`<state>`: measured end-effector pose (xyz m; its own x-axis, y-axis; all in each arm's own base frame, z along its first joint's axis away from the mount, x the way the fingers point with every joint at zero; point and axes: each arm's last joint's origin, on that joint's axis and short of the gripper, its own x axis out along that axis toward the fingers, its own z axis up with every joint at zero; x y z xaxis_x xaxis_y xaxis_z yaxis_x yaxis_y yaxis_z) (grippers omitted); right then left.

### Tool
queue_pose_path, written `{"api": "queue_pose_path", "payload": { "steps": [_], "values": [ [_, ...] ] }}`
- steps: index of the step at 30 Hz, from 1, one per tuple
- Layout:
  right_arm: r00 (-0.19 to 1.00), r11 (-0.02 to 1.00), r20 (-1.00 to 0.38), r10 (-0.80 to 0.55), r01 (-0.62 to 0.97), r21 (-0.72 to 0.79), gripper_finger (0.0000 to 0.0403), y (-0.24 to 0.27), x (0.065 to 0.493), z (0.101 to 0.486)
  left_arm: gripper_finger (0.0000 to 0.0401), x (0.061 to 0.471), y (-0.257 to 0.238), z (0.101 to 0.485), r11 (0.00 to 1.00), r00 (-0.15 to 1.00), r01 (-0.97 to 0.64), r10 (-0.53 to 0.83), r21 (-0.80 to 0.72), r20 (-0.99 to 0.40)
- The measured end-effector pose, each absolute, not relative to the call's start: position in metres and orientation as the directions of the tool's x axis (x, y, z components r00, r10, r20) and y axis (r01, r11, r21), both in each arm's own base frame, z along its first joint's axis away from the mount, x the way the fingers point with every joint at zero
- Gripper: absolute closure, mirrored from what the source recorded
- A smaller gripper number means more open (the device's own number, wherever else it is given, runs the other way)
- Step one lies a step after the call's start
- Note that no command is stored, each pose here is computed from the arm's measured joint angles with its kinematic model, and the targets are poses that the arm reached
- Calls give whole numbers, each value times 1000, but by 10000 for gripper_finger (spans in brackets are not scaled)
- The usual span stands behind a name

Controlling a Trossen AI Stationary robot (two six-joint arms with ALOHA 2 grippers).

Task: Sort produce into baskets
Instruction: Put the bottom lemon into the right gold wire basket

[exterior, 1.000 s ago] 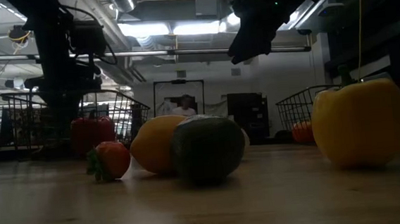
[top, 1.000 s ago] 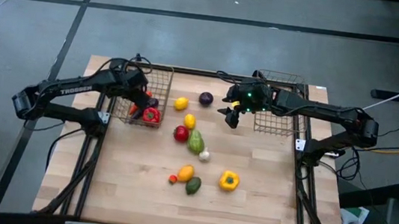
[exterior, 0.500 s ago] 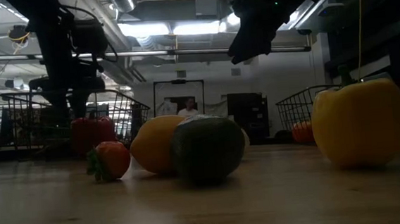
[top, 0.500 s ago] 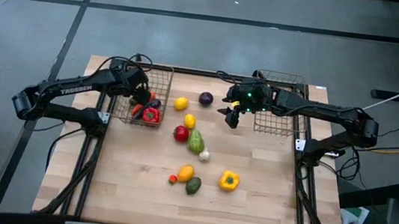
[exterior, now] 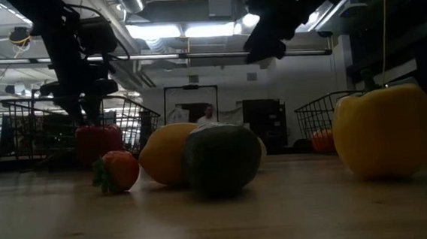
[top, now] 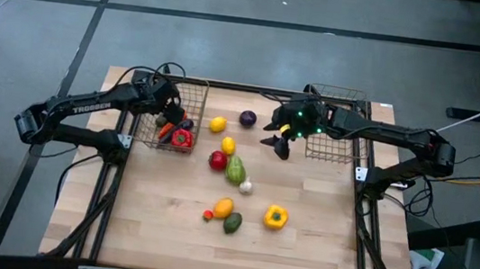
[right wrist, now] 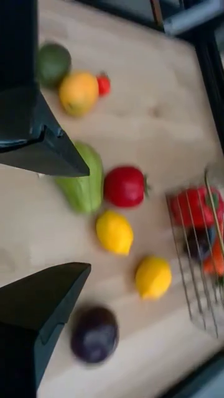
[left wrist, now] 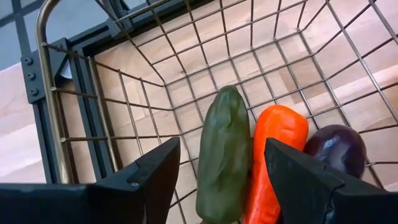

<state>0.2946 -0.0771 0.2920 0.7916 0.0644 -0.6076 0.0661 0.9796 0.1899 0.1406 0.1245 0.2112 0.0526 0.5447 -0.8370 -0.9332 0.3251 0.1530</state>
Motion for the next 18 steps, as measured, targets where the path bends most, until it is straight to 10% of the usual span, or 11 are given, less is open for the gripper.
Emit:
{"api": "queue_pose_path", "payload": {
  "steps": [18],
  "values": [
    [741, 987, -659, 128, -163, 8, 166, 3, 311, 281, 171, 141, 125, 211, 340, 53, -926, 545, 163, -837]
  ]
}}
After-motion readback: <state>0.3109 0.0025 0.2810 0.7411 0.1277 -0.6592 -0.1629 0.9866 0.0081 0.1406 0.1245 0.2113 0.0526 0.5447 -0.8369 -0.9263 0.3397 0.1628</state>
